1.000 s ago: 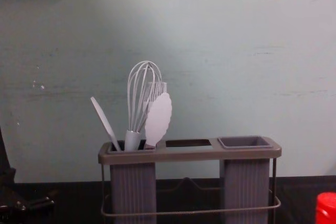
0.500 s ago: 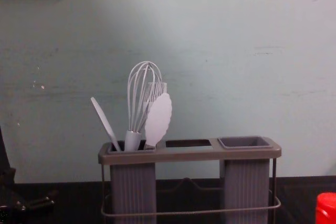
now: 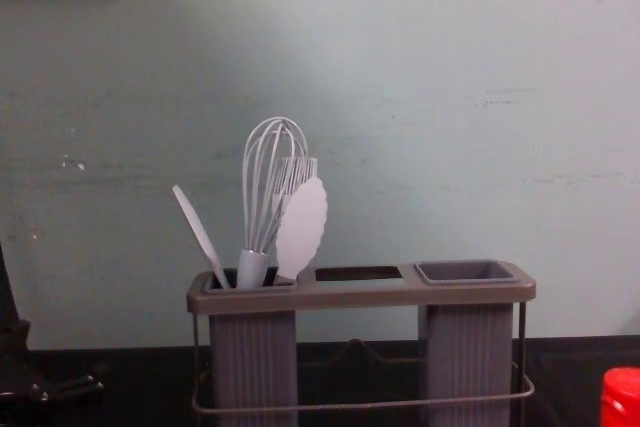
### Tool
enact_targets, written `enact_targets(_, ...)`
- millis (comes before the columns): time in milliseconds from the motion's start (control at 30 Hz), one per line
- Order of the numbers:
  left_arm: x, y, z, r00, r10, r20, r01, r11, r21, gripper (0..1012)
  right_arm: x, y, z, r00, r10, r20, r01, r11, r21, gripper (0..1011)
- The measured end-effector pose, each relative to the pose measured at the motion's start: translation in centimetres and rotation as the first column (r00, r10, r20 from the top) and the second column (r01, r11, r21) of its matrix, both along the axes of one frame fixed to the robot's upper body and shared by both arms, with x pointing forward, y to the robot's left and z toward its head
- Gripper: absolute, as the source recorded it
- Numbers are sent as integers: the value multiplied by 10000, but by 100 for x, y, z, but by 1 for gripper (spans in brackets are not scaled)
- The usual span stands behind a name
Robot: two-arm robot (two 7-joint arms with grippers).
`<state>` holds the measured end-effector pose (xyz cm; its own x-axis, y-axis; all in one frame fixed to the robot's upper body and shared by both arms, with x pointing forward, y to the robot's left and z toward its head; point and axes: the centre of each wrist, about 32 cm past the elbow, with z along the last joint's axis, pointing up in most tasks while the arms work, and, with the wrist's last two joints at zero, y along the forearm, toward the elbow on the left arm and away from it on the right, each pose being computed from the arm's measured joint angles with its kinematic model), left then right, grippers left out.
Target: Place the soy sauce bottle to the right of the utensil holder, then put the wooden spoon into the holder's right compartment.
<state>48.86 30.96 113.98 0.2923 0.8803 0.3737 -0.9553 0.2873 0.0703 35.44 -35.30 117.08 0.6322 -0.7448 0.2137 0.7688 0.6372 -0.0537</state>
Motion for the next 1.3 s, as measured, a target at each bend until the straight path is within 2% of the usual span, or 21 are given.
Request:
enact_targets(300,0,0,0,10000,0,0,0,10000,0,1011,101,274,-72,9972,742,-27,-740,9958,540,1003)
enact_targets(500,0,0,0,10000,0,1,0,10000,0,1011,215,429,-126,9976,695,-2,-692,9944,794,1003)
enact_targets(733,0,0,0,10000,0,0,0,10000,0,1011,319,545,-137,9969,779,-58,-769,9919,1011,1003)
enact_targets(933,0,0,0,10000,0,0,0,10000,1,1011,343,594,-171,9968,786,-146,-762,9896,1221,1003)
enact_targets(1300,0,0,0,10000,0,0,0,10000,0,1011,346,602,-195,9971,745,-136,-721,9885,1328,980)
